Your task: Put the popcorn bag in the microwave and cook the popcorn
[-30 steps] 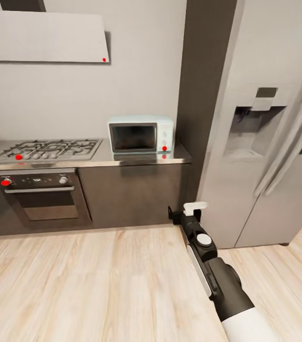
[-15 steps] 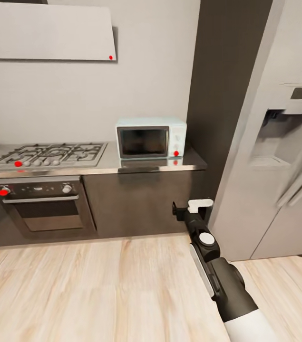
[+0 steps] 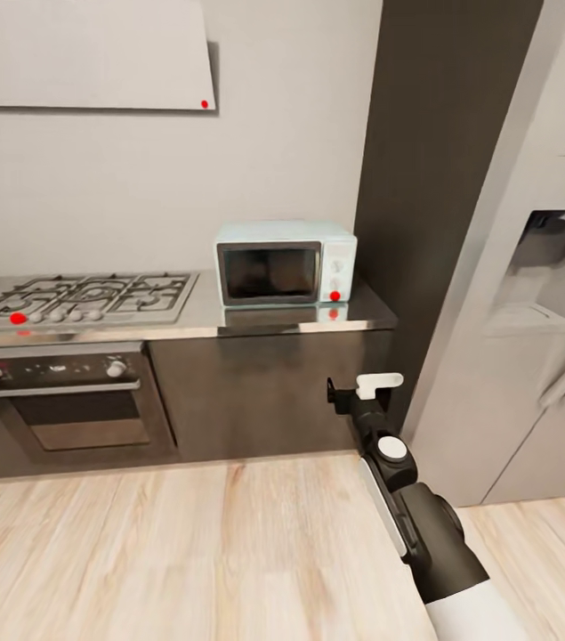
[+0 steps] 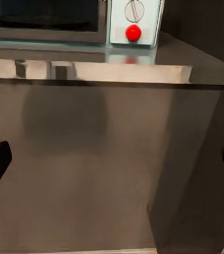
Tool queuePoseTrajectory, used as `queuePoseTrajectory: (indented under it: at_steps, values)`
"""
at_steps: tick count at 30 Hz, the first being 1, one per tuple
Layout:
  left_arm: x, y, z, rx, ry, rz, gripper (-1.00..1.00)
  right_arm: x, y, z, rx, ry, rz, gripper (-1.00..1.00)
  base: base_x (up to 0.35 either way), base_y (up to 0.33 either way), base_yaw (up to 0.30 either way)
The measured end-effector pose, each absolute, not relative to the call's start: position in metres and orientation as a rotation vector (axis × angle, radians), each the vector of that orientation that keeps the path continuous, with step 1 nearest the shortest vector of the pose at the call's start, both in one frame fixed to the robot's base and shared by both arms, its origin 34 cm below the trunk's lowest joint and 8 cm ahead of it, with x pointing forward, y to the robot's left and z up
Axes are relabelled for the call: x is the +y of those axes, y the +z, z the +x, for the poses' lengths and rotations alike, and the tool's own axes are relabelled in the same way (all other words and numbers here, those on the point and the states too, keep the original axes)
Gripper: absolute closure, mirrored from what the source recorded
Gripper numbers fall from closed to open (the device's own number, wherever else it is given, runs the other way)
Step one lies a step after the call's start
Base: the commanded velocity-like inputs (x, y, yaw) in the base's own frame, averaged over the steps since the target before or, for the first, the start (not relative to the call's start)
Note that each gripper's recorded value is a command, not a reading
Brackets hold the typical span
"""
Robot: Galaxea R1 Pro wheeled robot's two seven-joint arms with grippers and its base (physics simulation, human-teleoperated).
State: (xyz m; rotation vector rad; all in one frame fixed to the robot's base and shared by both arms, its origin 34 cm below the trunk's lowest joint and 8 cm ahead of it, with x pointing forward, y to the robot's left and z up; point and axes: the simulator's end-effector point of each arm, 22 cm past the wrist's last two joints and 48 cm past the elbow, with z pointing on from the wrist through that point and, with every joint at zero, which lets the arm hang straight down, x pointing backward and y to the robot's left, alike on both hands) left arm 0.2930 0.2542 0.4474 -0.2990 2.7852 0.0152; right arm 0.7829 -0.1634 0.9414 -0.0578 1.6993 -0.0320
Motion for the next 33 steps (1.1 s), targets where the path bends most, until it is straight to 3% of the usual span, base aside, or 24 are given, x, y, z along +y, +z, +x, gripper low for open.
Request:
queuePoseTrajectory:
  at_steps: [21, 33]
  values:
    - [0.254, 0.447, 0.294, 2.784, 0.015, -0.299, -1.0, -0.166, 0.945, 0.779, 1.694, -0.035, -0.059, -1.0, 0.34, 0.0, 0.0]
    - [0.254, 0.447, 0.293, 2.787, 0.014, -0.294, -1.0, -0.173, 0.959, 0.776, 1.661, -0.042, -0.057, -1.0, 0.04, 0.0, 0.0]
